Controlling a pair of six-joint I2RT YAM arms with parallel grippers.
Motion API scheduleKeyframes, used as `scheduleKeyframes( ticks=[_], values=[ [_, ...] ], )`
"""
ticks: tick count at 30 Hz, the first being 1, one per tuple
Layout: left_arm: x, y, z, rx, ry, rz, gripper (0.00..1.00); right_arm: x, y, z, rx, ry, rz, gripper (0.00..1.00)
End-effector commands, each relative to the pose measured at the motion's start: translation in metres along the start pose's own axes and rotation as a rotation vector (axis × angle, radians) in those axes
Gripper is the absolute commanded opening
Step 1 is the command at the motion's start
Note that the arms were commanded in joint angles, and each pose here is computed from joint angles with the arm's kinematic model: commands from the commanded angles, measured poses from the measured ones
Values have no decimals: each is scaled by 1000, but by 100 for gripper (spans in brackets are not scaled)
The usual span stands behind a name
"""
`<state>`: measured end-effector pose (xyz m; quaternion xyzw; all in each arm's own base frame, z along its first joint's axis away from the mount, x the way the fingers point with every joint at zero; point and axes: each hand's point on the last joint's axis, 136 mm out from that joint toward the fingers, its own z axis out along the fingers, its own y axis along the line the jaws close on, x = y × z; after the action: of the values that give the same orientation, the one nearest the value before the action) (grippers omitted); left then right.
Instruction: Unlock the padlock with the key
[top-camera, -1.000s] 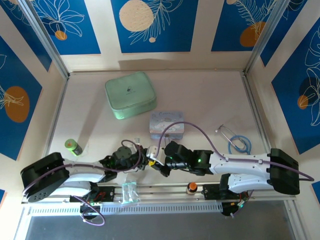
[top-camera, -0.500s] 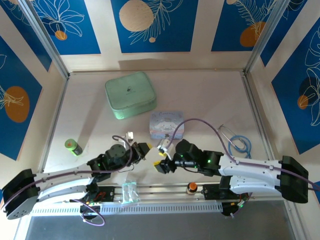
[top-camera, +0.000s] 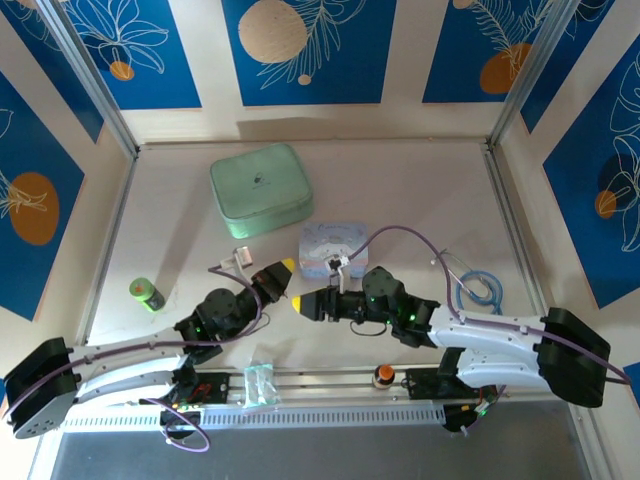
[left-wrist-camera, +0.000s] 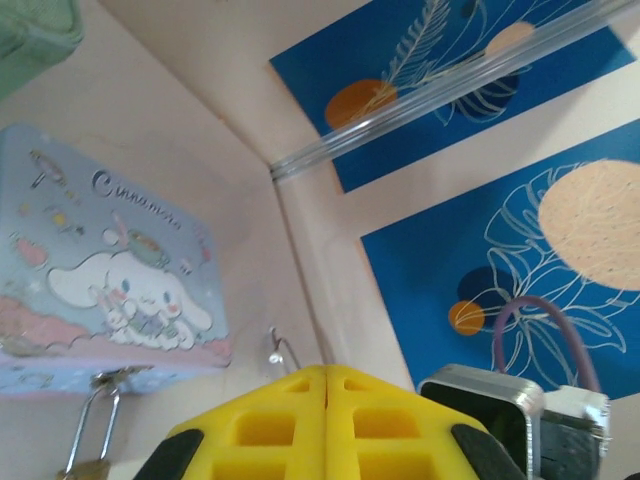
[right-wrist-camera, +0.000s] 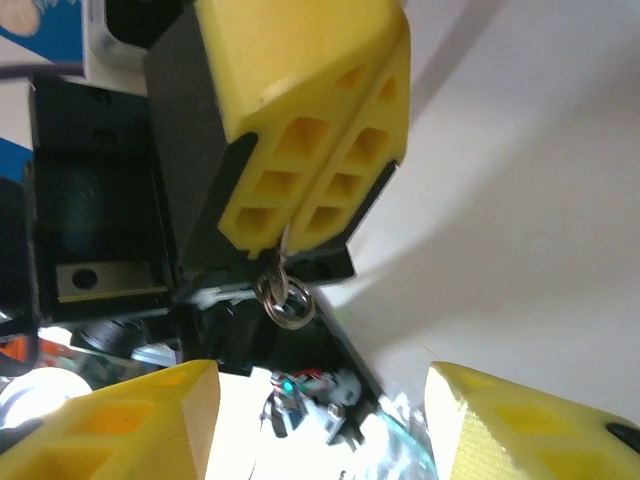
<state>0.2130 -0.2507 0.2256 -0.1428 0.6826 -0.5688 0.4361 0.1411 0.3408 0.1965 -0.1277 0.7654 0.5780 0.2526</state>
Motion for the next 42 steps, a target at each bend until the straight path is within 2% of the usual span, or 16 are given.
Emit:
scheduleKeyframes(
  ticks=[1, 5, 10, 16, 20, 24, 31, 33, 37, 41, 42],
  values=[
    [-13, -20, 0, 81, -62, -23, 0, -19, 29, 2, -134, -63, 22, 53],
    [-10, -23, 3, 93, -49, -49, 0, -26, 43, 8, -203, -74, -11, 47],
    [-13, -24, 1, 105, -66, -81, 0, -28, 47, 16, -244, -71, -14, 31],
    [-13, -21, 0, 94, -62, -103, 0, -30, 39, 18, -221, -96, -22, 18],
    [-13, -22, -1, 102, -62, -127, 0, -33, 28, 19, -182, -111, -19, 15],
    [-12, -20, -1, 93, -56, -120, 0, -41, 30, 14, -206, -145, -32, 11],
    [-8, -12, 0, 69, -52, -119, 0, -28, 49, 34, -258, -49, -56, 11],
    [-7, -11, 0, 67, -49, -130, 0, -31, 46, 32, -272, -73, -48, 2],
    [-6, -8, -2, 53, -39, -127, 0, -32, 36, 28, -244, -83, -38, 0],
    [-8, -6, -5, 36, -42, -90, 0, -20, 23, 27, -151, -6, -40, 0],
    [-9, -8, -6, 38, -43, -82, 13, -14, 17, 26, -122, 30, -37, 0]
  ],
)
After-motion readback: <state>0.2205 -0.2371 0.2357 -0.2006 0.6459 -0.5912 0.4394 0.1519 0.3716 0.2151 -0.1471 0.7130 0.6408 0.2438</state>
